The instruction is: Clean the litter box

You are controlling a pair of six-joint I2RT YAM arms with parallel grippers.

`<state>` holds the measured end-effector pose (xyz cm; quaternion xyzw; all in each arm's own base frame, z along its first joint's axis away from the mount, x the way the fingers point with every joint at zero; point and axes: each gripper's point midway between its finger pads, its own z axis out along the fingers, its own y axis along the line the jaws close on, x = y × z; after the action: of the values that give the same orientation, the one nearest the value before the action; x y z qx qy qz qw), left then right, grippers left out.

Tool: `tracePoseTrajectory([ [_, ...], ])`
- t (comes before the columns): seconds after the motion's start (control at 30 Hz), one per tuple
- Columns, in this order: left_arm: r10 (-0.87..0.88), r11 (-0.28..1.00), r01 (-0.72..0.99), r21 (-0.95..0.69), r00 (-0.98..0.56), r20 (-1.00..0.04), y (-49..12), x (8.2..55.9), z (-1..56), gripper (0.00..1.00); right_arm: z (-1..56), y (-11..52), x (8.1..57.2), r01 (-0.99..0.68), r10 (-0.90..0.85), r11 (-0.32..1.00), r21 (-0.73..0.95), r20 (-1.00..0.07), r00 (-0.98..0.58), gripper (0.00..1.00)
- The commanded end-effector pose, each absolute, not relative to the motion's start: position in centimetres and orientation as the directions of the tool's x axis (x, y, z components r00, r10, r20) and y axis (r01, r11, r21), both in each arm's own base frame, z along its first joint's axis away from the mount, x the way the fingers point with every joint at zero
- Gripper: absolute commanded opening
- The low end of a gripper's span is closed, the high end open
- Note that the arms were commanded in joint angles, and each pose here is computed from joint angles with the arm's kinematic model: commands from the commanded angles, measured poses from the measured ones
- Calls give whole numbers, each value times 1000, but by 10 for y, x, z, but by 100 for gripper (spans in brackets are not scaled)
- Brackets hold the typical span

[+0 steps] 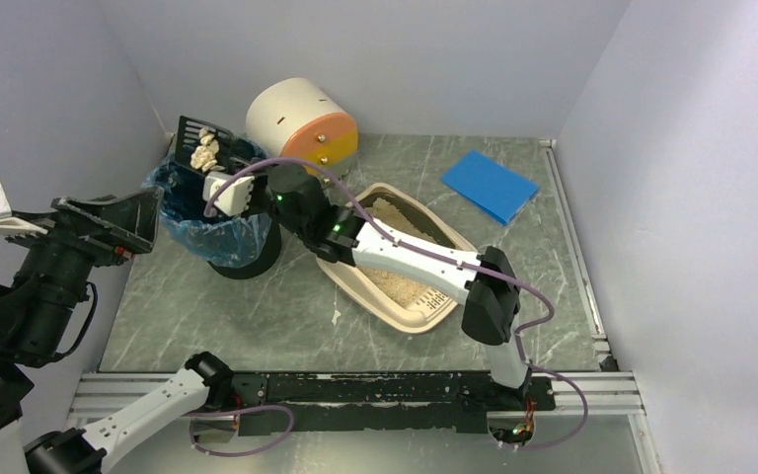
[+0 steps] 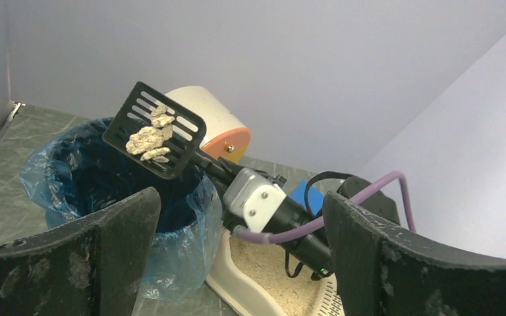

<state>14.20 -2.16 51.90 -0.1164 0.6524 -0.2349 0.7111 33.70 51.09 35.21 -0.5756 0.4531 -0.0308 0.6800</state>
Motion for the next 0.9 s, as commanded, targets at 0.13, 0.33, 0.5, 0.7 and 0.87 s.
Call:
tracePoseTrajectory([
  [0.13, -525, 845, 181, -504, 103, -845, -9, 134, 532, 97, 374, 500, 348, -160, -659, 296, -942, -322, 680, 0],
  [0.33, -536, 838, 187, -512, 107, -838, -9, 134, 530, 97, 375, 505, 351, 9, -701, 193, -981, -132, 701, 0],
  [0.5, -523, 846, 180, -502, 98, -847, -11, 137, 525, 97, 373, 514, 340, 129, -670, 123, -984, 14, 742, 0],
  [0.7, -522, 848, 175, -501, 102, -847, -10, 136, 525, 97, 372, 518, 332, 263, -667, 50, -963, 164, 727, 0],
  [0.87, -515, 852, 176, -494, 105, -851, -11, 138, 528, 97, 373, 513, 327, 362, -677, -5, -932, 269, 685, 0],
])
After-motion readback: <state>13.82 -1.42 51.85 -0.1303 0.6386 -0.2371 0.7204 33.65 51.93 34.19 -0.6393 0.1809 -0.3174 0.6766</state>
